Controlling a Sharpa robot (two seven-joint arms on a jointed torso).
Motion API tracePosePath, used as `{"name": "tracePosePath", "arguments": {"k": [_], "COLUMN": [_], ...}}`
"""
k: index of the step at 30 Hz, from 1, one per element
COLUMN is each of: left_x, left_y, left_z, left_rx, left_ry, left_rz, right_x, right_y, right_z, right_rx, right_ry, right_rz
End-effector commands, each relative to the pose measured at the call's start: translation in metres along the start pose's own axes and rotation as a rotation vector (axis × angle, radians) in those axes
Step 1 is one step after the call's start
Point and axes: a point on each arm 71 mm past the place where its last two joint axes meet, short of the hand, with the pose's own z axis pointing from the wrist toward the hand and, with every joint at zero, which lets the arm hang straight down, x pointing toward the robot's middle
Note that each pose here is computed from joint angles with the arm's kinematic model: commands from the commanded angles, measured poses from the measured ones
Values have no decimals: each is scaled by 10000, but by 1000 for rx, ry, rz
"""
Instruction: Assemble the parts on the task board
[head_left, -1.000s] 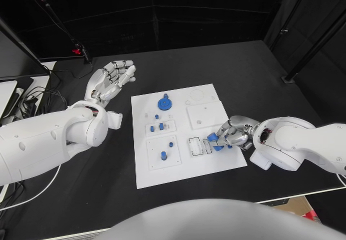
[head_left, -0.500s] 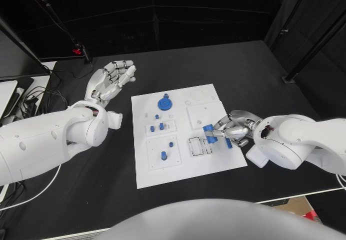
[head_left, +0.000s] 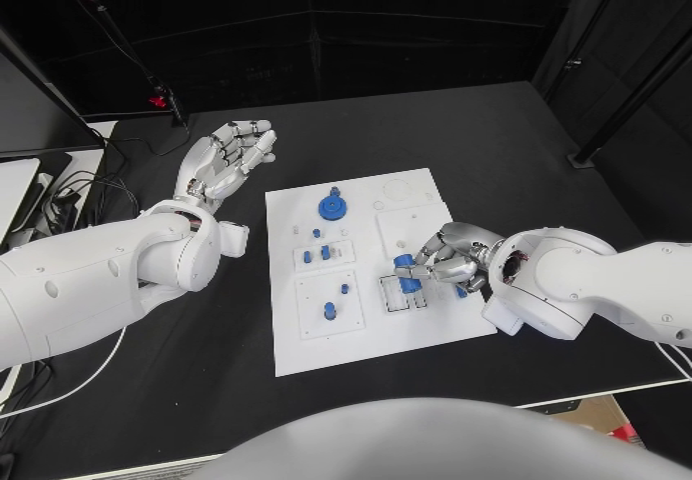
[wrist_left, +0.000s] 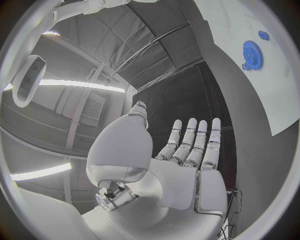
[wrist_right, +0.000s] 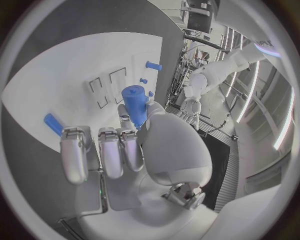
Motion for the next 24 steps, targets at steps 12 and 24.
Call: {"name": "tracePosePath", "arguments": {"k": [12, 24], "left_x": [-3, -8], "left_y": [-92, -92], "left_z": [0, -3], "left_rx": [118, 118], "left_ry": [0, 0], "left_rz": [-3, -3], "right_x": [73, 142], "right_y": [163, 185], "right_z": [90, 122], "right_rx": [-16, 11], "right_ry": [-51, -5], "right_rz": [-338, -426]}}
